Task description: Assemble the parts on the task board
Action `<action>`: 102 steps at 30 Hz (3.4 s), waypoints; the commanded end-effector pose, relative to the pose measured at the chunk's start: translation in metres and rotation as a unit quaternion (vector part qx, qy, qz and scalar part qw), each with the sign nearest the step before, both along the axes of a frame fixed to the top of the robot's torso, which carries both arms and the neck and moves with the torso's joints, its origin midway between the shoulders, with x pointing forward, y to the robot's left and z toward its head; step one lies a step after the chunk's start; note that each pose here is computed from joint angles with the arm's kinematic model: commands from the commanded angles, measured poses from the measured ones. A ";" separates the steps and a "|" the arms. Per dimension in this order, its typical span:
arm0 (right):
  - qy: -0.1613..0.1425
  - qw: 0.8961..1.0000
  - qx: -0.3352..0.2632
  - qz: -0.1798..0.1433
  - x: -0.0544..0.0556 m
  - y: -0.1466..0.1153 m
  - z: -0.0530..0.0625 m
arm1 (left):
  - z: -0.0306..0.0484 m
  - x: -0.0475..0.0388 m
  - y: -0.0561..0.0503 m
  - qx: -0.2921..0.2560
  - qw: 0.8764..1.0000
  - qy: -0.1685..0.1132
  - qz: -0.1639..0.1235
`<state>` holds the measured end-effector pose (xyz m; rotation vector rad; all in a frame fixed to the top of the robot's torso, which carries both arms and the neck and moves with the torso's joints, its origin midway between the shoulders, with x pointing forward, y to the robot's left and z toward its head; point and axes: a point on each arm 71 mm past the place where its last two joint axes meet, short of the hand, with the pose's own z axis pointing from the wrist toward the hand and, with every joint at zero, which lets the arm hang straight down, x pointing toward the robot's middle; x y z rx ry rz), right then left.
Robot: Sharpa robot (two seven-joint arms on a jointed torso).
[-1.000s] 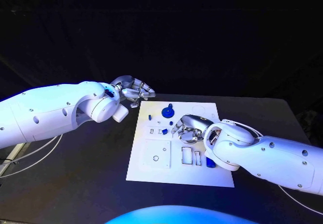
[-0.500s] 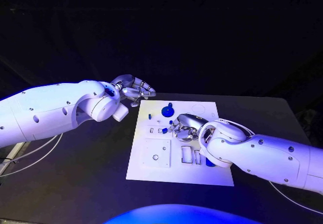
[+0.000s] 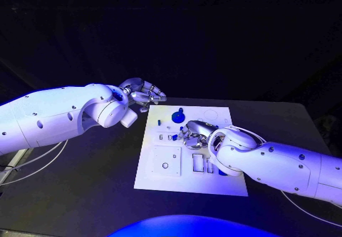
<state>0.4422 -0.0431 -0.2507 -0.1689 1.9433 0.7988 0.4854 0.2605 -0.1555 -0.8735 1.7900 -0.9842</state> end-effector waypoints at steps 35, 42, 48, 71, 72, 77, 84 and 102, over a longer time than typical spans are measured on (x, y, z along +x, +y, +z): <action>-0.012 1.000 -0.025 0.008 0.007 0.005 -0.005 | 0.0008 -0.0002 -0.002 -0.001 1.000 -0.001 -0.013; -0.012 1.000 -0.028 0.008 0.008 0.004 -0.006 | 0.0008 -0.0003 -0.001 -0.001 1.000 -0.001 -0.012; -0.016 1.000 -0.025 0.004 0.009 0.003 -0.005 | 0.0007 0.0000 0.000 0.000 1.000 -0.001 -0.011; -0.029 0.999 -0.024 0.006 0.012 0.006 -0.004 | 0.0008 0.0000 0.001 0.001 1.000 0.000 -0.011; -0.029 0.999 -0.024 0.006 0.012 0.006 -0.004 | 0.0008 0.0000 0.002 0.001 1.000 0.000 -0.010; -0.027 0.999 -0.023 0.010 0.011 0.008 -0.004 | 0.0009 -0.0001 0.002 0.001 1.000 0.000 -0.010; -0.028 0.999 -0.023 0.008 0.012 0.008 -0.004 | 0.0009 -0.0001 0.002 0.002 1.000 0.000 -0.010; -0.026 0.999 -0.033 0.003 0.014 0.002 -0.005 | 0.0008 -0.0006 0.002 0.001 1.000 0.002 -0.012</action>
